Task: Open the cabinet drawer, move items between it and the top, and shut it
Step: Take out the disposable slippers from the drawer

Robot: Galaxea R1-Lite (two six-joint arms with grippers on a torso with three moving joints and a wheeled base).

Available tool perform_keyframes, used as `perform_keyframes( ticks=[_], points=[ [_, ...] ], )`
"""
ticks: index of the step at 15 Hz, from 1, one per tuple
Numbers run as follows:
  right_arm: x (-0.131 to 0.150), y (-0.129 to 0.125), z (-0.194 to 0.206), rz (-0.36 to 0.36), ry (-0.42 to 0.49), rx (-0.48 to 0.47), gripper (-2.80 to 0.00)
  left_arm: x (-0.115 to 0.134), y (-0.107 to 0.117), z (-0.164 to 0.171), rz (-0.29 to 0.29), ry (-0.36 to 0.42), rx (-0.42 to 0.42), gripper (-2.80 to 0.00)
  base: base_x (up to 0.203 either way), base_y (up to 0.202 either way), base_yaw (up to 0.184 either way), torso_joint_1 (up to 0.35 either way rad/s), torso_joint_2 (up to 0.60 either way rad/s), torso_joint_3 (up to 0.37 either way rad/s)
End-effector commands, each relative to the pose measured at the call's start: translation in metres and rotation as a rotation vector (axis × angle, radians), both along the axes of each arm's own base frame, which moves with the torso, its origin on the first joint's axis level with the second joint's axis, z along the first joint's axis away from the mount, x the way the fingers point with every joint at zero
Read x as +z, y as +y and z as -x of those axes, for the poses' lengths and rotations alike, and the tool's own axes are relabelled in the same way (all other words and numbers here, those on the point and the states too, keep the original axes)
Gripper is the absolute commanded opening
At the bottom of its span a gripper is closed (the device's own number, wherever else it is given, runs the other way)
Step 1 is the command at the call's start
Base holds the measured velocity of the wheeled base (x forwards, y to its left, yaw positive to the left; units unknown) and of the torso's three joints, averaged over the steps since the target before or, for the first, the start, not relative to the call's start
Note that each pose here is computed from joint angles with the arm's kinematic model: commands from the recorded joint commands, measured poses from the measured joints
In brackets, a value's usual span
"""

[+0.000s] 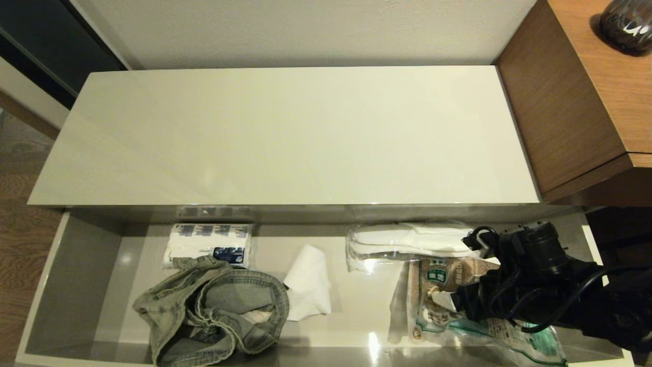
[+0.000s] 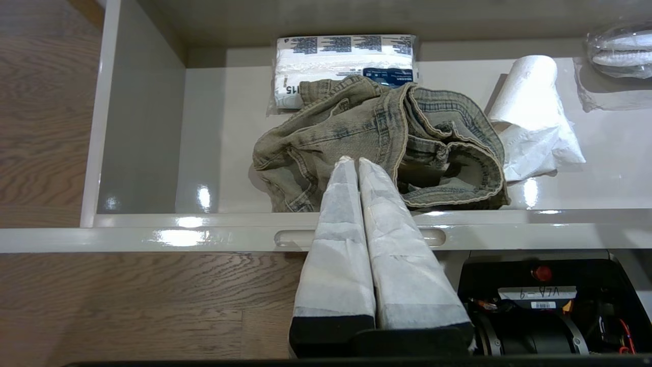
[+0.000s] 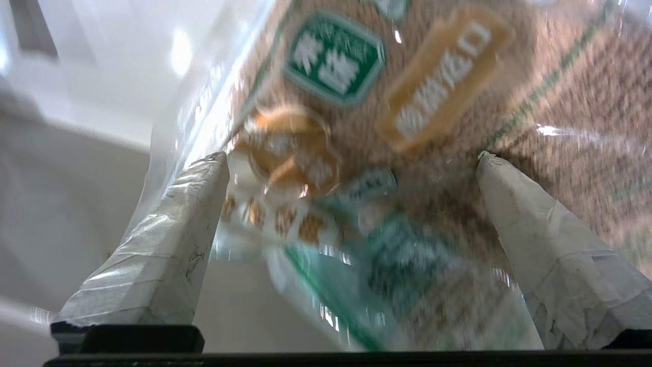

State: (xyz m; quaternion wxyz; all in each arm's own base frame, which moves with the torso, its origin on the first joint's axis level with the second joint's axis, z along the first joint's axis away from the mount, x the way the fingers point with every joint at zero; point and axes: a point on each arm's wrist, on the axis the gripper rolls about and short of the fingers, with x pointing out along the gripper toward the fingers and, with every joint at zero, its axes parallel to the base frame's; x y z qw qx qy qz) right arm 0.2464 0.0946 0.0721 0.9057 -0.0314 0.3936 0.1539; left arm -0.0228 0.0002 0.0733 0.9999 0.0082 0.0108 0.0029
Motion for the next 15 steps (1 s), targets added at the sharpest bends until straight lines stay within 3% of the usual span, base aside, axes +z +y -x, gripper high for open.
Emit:
perform_keyframes(
  ticks=[1, 15],
  points=[
    [-0.005, 0.0027, -0.004, -0.002, -0.004, 0.004, 0.0, 0.0, 0.0, -0.0001, 0.0, 0.002, 0.0, -2.8, 0.0, 0.0, 0.0, 0.0, 0.0, 0.0],
    [-0.007, 0.0037, -0.0023, 0.001, 0.004, 0.008, 0.0, 0.0, 0.0, -0.0001, 0.0, 0.002, 0.0, -2.8, 0.0, 0.0, 0.0, 0.0, 0.0, 0.0]
  ],
)
